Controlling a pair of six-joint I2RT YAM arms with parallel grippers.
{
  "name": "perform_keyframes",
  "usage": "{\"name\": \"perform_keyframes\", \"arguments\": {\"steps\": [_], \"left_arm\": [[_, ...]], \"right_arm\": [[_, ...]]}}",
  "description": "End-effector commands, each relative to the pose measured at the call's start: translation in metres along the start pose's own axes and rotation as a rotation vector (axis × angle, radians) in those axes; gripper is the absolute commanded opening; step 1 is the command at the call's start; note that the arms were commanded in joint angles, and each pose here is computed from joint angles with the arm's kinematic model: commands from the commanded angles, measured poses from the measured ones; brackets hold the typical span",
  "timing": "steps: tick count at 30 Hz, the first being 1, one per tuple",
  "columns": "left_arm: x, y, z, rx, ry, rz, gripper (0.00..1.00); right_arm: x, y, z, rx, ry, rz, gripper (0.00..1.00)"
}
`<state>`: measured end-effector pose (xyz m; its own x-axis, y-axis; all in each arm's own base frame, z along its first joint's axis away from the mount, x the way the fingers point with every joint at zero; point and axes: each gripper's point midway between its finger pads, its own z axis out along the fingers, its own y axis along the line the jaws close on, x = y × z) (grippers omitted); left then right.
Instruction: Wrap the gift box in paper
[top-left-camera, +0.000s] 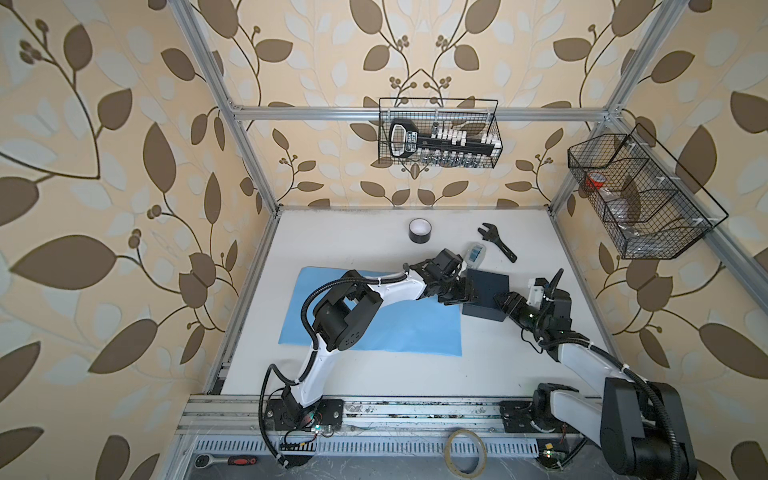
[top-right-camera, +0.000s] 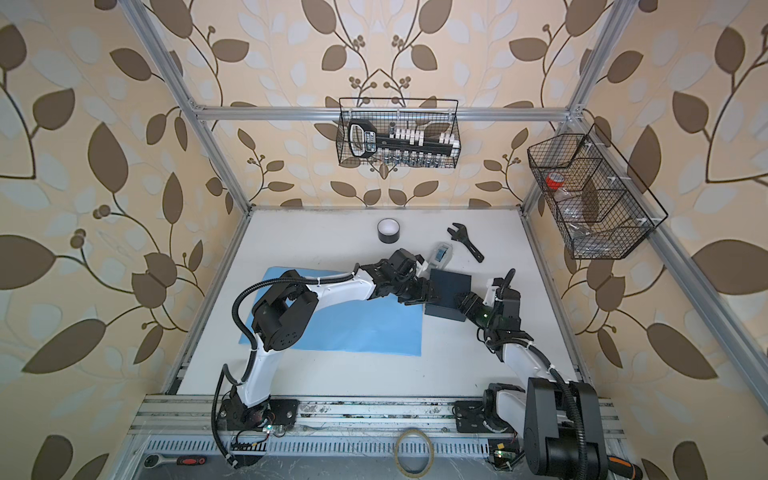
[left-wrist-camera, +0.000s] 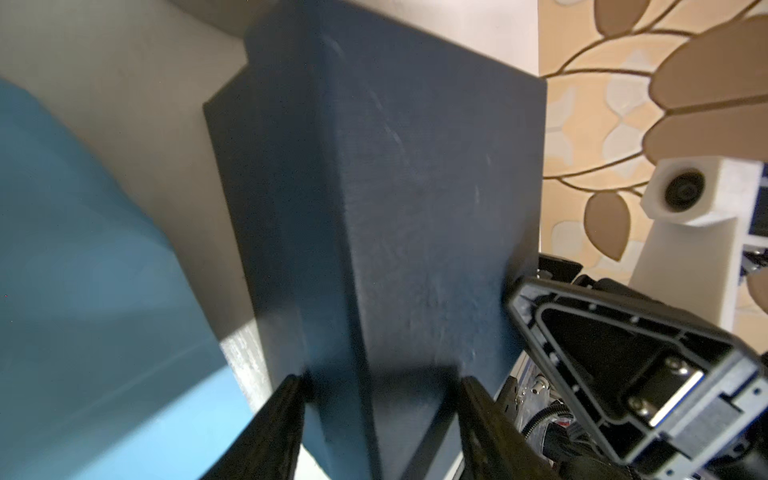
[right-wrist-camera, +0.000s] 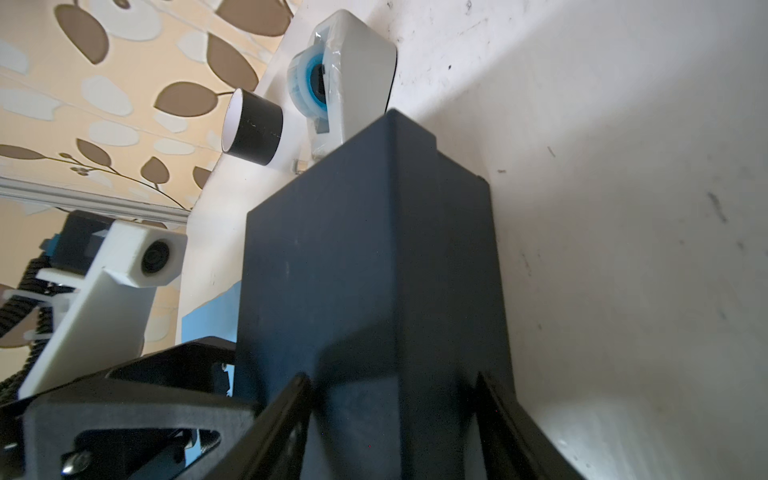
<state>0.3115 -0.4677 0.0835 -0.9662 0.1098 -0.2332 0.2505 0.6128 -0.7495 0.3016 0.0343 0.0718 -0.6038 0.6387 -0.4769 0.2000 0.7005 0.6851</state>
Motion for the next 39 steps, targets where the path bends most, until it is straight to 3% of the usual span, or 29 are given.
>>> {"name": "perform_keyframes", "arguments": {"steps": [1, 17, 24, 30, 39], "left_arm": [[-0.002, -0.062, -0.012, 0.172, 0.007, 0.089, 0.59], [-0.002, -0.101, -0.062, 0.212, -0.034, 0.169, 0.59], [0.001, -0.098, -0.09, 0.201, -0.064, 0.174, 0.59], [0.005, -0.068, -0.117, 0.164, -0.09, 0.132, 0.59], [0.027, 0.02, -0.165, 0.072, -0.165, -0.016, 0.59]], "right_arm": [[0.01, 0.038, -0.005, -0.155, 0.047, -0.002, 0.62], [0.01, 0.088, -0.019, -0.219, 0.028, -0.055, 0.6], [0.021, 0.112, -0.018, -0.246, 0.046, -0.082, 0.59], [0.043, 0.137, -0.008, -0.271, 0.083, -0.105, 0.58], [0.1, 0.182, 0.023, -0.307, 0.178, -0.163, 0.56]]}}
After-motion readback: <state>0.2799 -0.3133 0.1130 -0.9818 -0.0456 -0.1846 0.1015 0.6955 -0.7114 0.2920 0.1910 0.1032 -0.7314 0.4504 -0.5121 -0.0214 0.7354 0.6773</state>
